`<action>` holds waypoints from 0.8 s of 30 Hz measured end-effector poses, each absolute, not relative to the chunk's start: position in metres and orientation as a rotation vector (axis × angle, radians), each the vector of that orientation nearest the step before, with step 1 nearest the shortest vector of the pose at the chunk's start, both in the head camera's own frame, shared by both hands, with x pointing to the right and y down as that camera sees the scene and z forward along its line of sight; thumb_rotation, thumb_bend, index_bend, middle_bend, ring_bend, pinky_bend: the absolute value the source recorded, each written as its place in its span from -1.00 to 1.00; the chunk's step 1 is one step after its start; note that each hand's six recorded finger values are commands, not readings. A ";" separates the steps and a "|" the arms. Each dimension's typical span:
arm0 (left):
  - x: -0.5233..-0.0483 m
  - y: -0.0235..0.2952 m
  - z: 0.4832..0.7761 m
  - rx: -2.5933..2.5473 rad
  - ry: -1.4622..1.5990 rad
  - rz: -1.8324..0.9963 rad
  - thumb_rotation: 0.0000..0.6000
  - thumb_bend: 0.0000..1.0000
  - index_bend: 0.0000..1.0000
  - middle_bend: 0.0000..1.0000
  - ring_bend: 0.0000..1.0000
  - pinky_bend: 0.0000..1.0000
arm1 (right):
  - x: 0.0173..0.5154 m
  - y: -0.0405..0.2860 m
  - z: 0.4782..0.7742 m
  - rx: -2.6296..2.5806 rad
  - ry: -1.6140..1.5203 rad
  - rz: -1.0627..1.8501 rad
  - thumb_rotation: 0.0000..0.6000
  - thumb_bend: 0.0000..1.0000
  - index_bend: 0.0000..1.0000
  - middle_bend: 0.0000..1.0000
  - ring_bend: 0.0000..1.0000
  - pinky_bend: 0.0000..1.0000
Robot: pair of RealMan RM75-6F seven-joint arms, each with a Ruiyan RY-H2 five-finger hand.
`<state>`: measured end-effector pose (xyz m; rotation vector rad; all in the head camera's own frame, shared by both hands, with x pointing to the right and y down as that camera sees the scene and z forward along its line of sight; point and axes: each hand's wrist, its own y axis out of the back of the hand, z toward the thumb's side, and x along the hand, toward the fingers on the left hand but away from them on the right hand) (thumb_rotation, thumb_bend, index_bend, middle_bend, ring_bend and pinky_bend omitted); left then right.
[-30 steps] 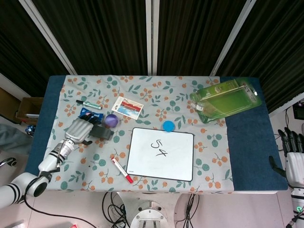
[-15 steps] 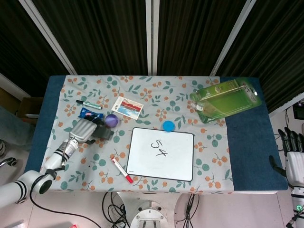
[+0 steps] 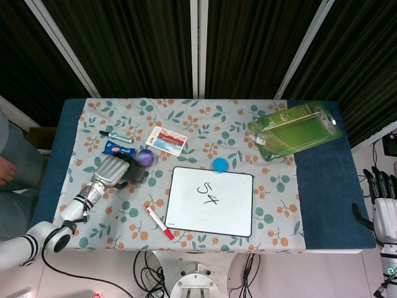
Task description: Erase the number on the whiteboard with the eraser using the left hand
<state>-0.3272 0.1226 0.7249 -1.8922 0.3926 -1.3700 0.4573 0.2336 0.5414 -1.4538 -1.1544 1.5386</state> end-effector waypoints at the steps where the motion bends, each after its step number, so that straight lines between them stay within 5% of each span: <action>1: -0.327 0.123 0.725 -1.896 0.395 -1.370 1.00 -0.37 -0.36 -0.41 -0.55 -0.60 | 0.457 0.234 0.542 -1.455 -1.154 1.540 1.00 -0.45 -1.00 -1.00 -1.00 -1.00; 12: -0.331 0.122 0.722 -1.923 0.425 -1.373 1.00 -0.33 -0.29 -0.34 -0.47 -0.57 | 0.456 0.233 0.544 -1.458 -1.148 1.542 1.00 -0.44 -1.00 -1.00 -1.00 -1.00; 24: -0.329 0.118 0.705 -1.895 0.533 -1.263 1.00 -0.32 0.15 0.09 -0.02 -0.10 | 0.456 0.234 0.544 -1.456 -1.148 1.543 1.00 -0.44 -1.00 -1.00 -1.00 -1.00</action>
